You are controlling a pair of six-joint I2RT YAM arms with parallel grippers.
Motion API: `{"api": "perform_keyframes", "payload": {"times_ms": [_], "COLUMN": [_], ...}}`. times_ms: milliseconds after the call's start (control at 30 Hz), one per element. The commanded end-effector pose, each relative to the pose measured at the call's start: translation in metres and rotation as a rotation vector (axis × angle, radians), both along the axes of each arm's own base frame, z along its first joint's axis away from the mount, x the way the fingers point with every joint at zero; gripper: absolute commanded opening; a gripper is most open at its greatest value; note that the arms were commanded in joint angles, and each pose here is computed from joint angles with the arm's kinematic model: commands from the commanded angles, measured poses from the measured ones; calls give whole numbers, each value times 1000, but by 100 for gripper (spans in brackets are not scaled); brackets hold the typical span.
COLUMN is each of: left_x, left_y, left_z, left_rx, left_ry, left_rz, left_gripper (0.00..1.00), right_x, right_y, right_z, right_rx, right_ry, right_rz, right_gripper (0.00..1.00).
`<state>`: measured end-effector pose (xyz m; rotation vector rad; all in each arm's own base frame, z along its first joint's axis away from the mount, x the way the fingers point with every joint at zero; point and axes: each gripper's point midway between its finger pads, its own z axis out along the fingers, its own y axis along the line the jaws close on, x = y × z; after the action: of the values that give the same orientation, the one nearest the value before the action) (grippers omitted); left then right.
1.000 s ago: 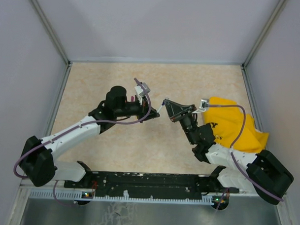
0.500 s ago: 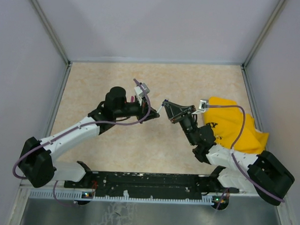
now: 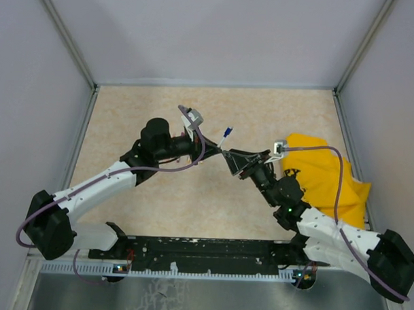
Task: Insert the pens into the pen caps
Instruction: Press the pen cap onto the pen.
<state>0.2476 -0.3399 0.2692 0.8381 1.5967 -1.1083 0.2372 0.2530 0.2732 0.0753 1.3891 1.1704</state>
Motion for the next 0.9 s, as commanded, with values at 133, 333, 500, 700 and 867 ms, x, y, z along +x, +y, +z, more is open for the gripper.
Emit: {"api": "perform_keyframes", "payload": {"times_ms": [133,333,500,700,867], "left_x": [0,0,0,0,-1], "left_y": [-2,-4,-5,-5,-5], "left_z": [30,28,27,27,26], "left_rx": [-59,-55,-53,-51,-49], "left_ry": [-79,-73,-71,-72,-68], "left_rz": [-7,-16,-23,-26,-30], "left_gripper": [0,0,0,0,0], "right_x": [18,36,48,54,53], "right_y": [-55,-66,-50,-22,-9], "right_z": [31,59,88,99,94], "right_rx": [-51,-50,-68,-80,-91], "right_ry": [75,117,123,133,144], "right_rz": [-221,-204,-147,-27,36], "right_gripper": [50,50,51,50,47]}}
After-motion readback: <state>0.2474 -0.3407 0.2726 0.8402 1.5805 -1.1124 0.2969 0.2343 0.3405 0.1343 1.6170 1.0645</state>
